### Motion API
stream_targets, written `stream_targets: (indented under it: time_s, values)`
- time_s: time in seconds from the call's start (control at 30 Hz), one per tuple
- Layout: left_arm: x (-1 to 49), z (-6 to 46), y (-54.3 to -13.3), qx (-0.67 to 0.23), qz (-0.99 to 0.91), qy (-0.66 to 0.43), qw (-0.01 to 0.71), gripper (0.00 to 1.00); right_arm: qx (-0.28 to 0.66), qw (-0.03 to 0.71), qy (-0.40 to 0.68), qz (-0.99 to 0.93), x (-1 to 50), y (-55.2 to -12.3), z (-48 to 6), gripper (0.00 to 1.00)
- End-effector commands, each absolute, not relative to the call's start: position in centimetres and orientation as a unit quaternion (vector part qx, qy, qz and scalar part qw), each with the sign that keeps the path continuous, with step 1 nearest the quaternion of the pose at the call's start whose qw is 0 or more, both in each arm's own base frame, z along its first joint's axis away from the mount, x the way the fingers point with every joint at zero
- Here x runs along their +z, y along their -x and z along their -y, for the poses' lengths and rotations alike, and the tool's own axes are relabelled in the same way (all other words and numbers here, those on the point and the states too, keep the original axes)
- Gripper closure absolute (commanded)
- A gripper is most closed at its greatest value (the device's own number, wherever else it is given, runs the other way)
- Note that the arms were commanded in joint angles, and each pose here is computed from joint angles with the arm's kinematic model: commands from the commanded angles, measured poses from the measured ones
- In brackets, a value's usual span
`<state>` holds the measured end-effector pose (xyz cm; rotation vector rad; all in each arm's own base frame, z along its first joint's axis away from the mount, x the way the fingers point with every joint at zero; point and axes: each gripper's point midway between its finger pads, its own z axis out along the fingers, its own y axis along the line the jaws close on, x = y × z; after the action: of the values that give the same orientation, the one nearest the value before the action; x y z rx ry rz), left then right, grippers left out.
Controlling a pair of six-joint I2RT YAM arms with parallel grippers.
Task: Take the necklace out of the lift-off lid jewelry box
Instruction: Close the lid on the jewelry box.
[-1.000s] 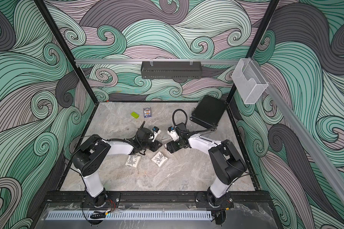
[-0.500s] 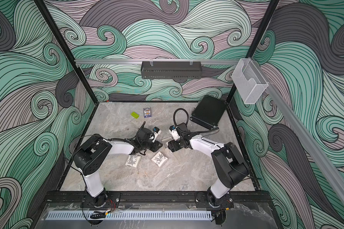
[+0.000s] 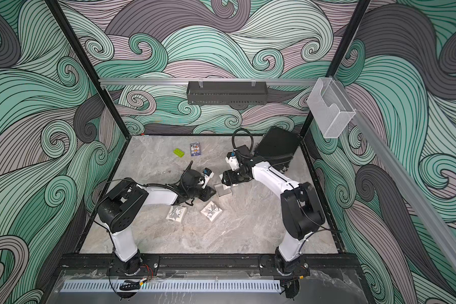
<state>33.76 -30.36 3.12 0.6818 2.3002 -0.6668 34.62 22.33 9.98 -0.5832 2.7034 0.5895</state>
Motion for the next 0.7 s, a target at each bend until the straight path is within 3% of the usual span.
stream_targets:
  time_s: [0.0,0.67]
  values:
    - [4.2,30.8,-34.9,-0.255,-0.865,-0.262,0.344,0.62,0.223,0.082,0.194,-0.952,8.8,-32.6,-22.4,0.3]
    - [4.2,30.5,-35.2,-0.245,-0.862,-0.264,0.357,0.63,0.253,0.036,0.174,-0.951,7.0,-34.0,-23.1,0.28]
